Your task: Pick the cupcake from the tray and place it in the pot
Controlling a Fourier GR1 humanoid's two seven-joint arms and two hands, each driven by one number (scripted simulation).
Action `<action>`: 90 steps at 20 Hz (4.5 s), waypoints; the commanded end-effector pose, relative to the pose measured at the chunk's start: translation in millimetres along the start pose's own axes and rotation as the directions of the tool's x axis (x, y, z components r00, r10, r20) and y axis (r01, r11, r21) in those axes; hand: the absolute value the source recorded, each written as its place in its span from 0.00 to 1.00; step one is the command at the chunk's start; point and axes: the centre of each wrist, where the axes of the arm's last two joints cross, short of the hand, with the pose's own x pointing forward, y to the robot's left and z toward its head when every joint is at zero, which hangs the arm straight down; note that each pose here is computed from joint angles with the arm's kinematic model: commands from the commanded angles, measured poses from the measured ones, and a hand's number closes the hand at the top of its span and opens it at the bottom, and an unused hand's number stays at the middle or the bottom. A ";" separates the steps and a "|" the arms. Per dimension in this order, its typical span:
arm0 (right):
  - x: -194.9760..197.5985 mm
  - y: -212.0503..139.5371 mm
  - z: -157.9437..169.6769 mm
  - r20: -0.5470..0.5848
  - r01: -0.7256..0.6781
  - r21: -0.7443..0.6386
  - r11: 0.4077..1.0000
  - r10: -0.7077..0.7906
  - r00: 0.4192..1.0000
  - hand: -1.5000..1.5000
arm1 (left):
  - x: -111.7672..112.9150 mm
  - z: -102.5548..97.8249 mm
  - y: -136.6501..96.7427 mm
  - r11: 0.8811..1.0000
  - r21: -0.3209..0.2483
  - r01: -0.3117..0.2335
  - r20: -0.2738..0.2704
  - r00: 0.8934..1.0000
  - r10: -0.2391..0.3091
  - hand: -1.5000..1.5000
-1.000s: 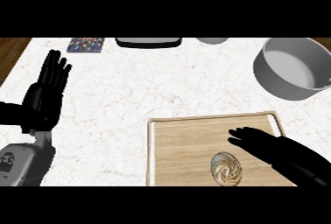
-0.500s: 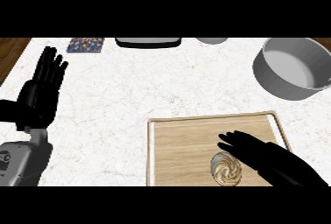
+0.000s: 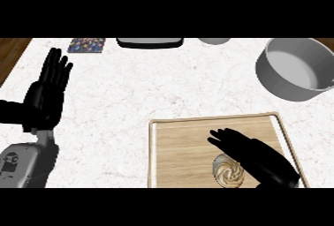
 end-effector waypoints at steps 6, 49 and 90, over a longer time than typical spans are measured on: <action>4.7 26.0 -27.4 0.021 0.006 0.017 1.000 -0.006 1.000 0.00 | -0.1 6.8 11.9 1.000 0.000 -0.006 -0.003 1.000 0.006 0.50; 84.9 -154.0 -170.7 -0.746 -0.603 -0.662 0.446 -0.314 0.587 1.00 | -5.8 -8.5 -9.8 1.000 -0.014 0.006 -0.008 1.000 -0.006 0.50; -224.9 -124.4 59.3 -0.676 -0.357 -0.736 0.575 -0.653 0.343 0.00 | -8.5 8.8 -3.8 0.999 -0.030 -0.013 0.002 1.000 0.013 0.50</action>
